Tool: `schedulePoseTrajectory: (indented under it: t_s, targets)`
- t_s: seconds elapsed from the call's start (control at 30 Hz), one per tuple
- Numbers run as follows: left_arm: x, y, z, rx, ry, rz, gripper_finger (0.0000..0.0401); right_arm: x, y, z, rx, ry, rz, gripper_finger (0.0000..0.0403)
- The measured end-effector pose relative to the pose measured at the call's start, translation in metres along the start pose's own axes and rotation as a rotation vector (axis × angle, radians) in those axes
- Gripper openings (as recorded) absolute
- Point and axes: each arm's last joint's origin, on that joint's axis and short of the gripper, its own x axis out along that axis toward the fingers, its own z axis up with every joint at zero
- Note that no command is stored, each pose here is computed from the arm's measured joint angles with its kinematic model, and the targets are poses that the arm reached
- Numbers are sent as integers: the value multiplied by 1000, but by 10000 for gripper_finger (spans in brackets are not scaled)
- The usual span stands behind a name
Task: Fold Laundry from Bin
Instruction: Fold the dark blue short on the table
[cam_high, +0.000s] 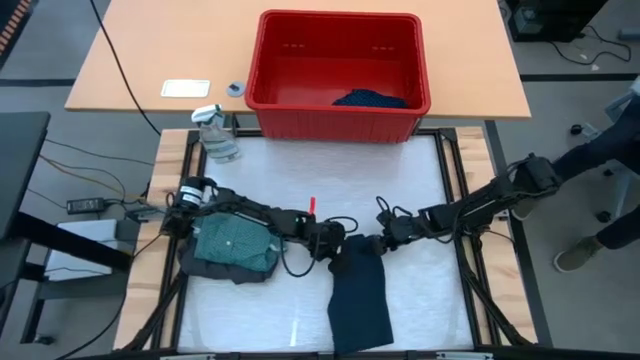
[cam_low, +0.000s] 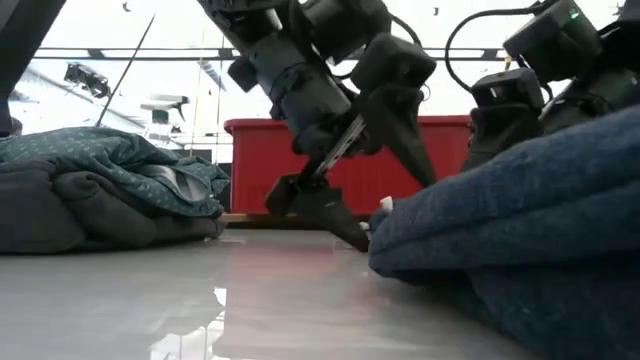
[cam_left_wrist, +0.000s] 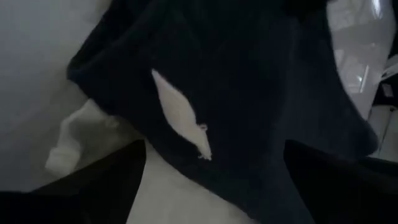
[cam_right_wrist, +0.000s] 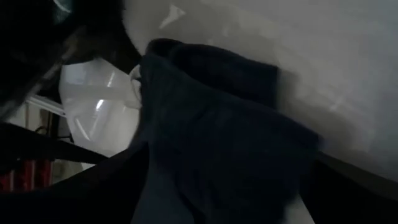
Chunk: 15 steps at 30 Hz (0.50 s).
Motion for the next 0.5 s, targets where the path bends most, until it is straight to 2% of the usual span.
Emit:
schedulePoseTrajectory:
  t_s: [0.1,0.2,0.5]
  targets:
    - [4,4,4,3,15,-28,371,8,-1,-1,12,-2,8,369]
    - [4,7,8,13,22,-34,337,11,-3,-4,25,8,0,338]
    - [1,14,24,120,-36,-55,223,14,-4,-8,12,91,6,191]
